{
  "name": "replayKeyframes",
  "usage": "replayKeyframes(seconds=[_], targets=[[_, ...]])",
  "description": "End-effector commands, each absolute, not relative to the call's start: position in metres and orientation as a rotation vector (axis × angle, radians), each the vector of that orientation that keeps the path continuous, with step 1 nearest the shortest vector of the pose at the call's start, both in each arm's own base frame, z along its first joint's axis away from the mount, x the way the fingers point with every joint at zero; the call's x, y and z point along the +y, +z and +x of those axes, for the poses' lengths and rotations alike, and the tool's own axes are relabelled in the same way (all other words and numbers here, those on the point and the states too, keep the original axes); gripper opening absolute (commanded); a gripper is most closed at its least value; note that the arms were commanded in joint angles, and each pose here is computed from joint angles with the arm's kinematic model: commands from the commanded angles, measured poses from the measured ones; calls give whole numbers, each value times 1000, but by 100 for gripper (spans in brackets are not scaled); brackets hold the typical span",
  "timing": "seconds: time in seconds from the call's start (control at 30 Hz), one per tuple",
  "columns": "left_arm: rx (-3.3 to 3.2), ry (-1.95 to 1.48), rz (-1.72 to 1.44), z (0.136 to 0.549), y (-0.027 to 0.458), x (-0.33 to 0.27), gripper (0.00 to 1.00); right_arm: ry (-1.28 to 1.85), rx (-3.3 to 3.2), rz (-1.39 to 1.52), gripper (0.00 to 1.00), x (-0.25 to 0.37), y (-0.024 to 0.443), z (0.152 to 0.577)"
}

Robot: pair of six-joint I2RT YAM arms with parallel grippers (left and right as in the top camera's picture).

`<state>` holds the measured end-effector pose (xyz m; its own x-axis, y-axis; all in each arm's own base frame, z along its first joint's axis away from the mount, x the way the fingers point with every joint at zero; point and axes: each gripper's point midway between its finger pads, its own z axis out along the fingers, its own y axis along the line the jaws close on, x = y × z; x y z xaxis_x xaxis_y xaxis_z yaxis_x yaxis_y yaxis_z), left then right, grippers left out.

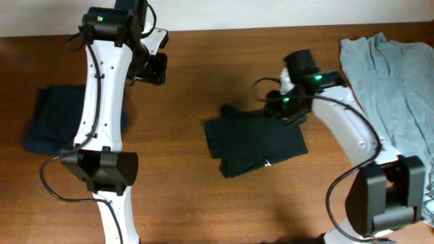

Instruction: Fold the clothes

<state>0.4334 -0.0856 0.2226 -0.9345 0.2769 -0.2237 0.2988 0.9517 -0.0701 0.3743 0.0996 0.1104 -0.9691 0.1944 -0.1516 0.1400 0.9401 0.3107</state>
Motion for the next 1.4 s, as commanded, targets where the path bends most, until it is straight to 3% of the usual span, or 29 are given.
replayKeyframes(seconds=[0.0,0.17,0.5,0.7,0.73,0.8,0.93,1.03,1.2,1.37], targets=[[2836,-174,411,430,245,-87,44,441,2892,164,63,66,117,378],[2836,-173,411,430,245,-87,44,655,2889,18,71,29,94,380],[2835,-173,415,429,245,-88,44,839,2966,-203,69,26,8,375],[2835,-173,414,430,245,-88,44,1139,2851,-224,32,55,22,370],[2835,-173,414,430,245,-88,44,1148,2860,-207,18,55,24,368],[2835,-173,414,430,245,-88,45,1131,2872,-153,5,51,31,368],[2835,-173,414,430,245,-88,44,560,3046,128,4,-5,46,366],[2835,-173,414,430,245,-88,44,362,2991,228,4,-24,82,365],[2835,-173,415,430,245,-88,45,295,2869,266,4,-23,136,359],[2835,-173,415,429,245,-88,45,321,2918,197,4,10,131,355]])
